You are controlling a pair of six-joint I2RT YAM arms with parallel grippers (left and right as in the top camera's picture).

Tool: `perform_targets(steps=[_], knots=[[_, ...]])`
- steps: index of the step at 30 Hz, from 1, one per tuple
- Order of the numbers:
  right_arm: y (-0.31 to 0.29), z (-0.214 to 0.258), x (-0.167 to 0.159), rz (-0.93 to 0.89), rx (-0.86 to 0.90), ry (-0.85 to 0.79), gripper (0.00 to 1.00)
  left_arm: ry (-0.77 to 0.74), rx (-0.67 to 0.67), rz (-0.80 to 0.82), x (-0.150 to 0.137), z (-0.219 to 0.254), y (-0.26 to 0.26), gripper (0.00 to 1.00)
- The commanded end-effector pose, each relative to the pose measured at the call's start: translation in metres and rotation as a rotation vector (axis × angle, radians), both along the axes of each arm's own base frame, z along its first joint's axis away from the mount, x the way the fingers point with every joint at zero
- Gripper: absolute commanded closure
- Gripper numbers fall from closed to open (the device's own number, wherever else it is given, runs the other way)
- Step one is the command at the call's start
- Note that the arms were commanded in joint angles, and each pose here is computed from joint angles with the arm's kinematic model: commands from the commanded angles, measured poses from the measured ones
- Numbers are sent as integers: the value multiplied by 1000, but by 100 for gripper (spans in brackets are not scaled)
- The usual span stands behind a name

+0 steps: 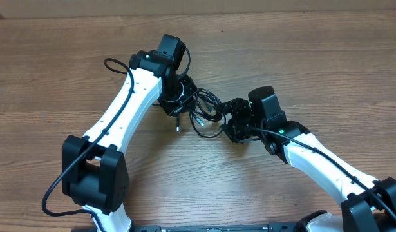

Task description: Untangle cables

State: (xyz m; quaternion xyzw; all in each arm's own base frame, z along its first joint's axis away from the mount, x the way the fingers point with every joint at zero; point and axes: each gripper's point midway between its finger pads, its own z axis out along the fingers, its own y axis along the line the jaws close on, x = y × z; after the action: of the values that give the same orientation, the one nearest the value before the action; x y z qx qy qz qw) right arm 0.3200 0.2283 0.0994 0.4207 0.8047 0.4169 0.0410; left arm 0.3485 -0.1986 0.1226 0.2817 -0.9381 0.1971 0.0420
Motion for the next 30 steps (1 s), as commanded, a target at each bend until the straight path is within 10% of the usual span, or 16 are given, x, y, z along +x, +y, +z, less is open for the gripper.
perform_targets(steps=[1,11,21,30], knots=[[8,11,4,-1,49,0,40,-34,-25,-18,0,13,-12,96],[9,13,6,-9,44,-19,56,-48,-82,-56,-2,18,-31,96],[1,8,13,-56,-18,-49,96,-71,-85,-93,-3,19,-38,96],[-12,10,28,121,-260,-331,96,-148,17,-214,1,11,-23,91]])
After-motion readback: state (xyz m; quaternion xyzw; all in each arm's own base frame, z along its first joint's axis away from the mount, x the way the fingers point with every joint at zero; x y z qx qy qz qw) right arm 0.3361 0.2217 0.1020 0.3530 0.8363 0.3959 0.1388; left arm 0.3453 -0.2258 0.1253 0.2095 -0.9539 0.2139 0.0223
